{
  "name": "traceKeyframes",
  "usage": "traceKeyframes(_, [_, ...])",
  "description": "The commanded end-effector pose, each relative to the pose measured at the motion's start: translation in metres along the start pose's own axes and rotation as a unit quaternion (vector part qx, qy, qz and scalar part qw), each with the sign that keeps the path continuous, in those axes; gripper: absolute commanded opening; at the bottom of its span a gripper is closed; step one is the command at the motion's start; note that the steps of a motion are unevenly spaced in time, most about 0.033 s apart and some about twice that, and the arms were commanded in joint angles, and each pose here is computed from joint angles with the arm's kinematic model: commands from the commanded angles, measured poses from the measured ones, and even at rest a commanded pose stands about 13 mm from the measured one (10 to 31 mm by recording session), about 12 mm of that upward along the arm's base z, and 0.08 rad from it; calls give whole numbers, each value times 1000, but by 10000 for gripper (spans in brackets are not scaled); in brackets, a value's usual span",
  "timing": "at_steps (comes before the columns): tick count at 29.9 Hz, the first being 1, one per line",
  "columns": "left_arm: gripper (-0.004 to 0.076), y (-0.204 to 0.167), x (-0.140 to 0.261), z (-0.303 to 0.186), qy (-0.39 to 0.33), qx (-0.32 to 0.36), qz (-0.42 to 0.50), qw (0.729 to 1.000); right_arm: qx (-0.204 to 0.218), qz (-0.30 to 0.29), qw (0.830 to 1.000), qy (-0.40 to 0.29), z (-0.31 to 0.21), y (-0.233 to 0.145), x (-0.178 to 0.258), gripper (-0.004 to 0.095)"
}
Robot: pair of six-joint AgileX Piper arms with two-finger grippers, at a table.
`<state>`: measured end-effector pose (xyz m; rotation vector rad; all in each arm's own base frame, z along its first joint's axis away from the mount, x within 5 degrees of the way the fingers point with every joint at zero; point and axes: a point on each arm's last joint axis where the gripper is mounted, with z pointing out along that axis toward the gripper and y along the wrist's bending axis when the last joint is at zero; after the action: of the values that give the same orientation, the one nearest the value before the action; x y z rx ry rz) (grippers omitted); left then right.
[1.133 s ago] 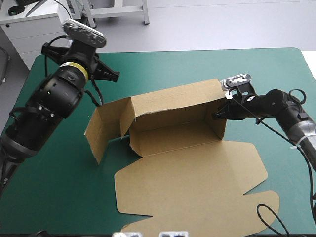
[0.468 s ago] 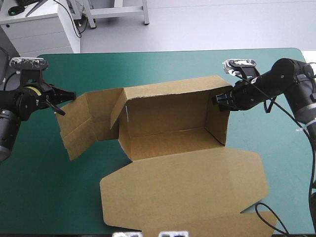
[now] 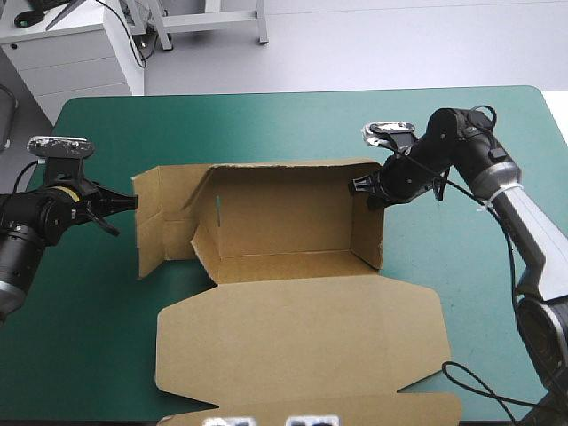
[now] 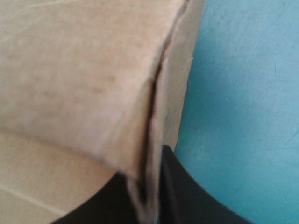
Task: Fold the box
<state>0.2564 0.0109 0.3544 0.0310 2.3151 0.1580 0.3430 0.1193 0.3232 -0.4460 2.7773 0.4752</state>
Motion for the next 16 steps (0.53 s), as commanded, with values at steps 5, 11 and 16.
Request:
traceKeyframes(5, [16, 22, -10, 5, -10, -18, -43, 999, 26, -2, 997, -73, 11, 2, -21, 280])
traceKeyframes(11, [16, 20, -10, 13, 5, 20, -55, 998, 33, -7, 988, -150, 3, 2, -37, 430])
traceKeyframes(16, [16, 18, -7, 21, 23, 29, -51, 998, 29, -24, 985, -168, -27, 12, -47, 431])
